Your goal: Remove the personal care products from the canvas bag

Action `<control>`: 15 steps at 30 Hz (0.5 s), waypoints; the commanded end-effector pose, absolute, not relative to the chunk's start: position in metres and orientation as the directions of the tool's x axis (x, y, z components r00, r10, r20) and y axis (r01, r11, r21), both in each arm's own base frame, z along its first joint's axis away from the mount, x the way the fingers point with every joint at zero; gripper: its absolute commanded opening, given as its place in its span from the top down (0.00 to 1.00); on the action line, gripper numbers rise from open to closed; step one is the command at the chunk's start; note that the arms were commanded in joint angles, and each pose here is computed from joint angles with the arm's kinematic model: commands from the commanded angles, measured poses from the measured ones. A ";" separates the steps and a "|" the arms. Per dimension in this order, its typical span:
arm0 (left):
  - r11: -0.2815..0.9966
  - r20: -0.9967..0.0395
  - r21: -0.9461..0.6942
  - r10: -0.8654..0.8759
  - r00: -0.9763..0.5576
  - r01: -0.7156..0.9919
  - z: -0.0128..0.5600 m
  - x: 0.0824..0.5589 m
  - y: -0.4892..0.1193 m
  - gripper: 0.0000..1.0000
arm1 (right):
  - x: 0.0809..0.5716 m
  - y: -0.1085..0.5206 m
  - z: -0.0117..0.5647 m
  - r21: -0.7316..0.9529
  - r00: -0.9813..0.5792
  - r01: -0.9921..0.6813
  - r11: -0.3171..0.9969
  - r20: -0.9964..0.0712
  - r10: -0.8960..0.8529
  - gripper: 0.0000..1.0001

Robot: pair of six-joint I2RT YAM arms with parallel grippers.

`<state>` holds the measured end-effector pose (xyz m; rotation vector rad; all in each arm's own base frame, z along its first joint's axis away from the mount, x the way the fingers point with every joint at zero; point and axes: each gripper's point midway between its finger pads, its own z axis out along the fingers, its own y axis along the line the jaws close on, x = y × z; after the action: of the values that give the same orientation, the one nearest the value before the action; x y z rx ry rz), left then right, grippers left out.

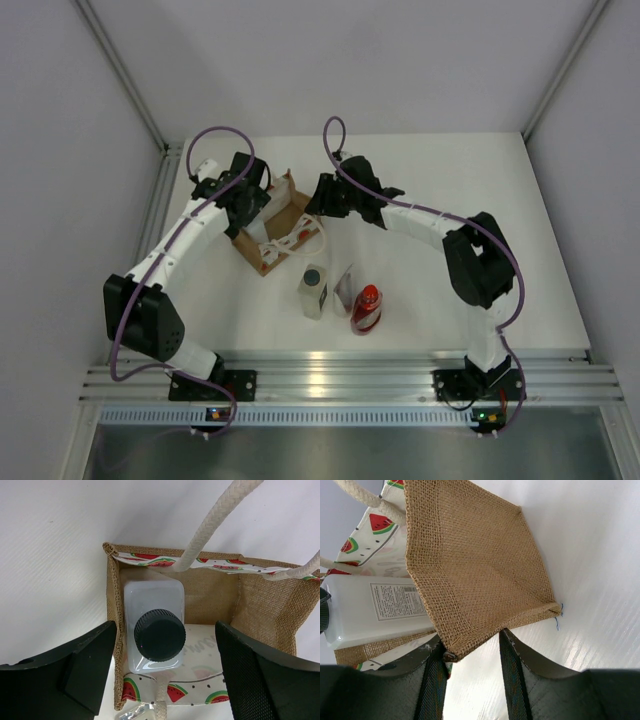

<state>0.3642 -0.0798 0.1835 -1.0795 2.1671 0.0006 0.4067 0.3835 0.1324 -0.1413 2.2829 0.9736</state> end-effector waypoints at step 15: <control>0.624 -0.611 -0.400 -0.727 -0.312 -0.671 0.226 0.372 -0.078 0.15 | 0.417 0.383 0.146 0.609 -0.770 -0.350 0.712 -0.619 0.151 0.59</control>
<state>0.3653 -0.0788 0.2021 -1.0830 2.1204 -0.0388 0.4066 0.3835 0.1322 -0.1410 2.2834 0.9740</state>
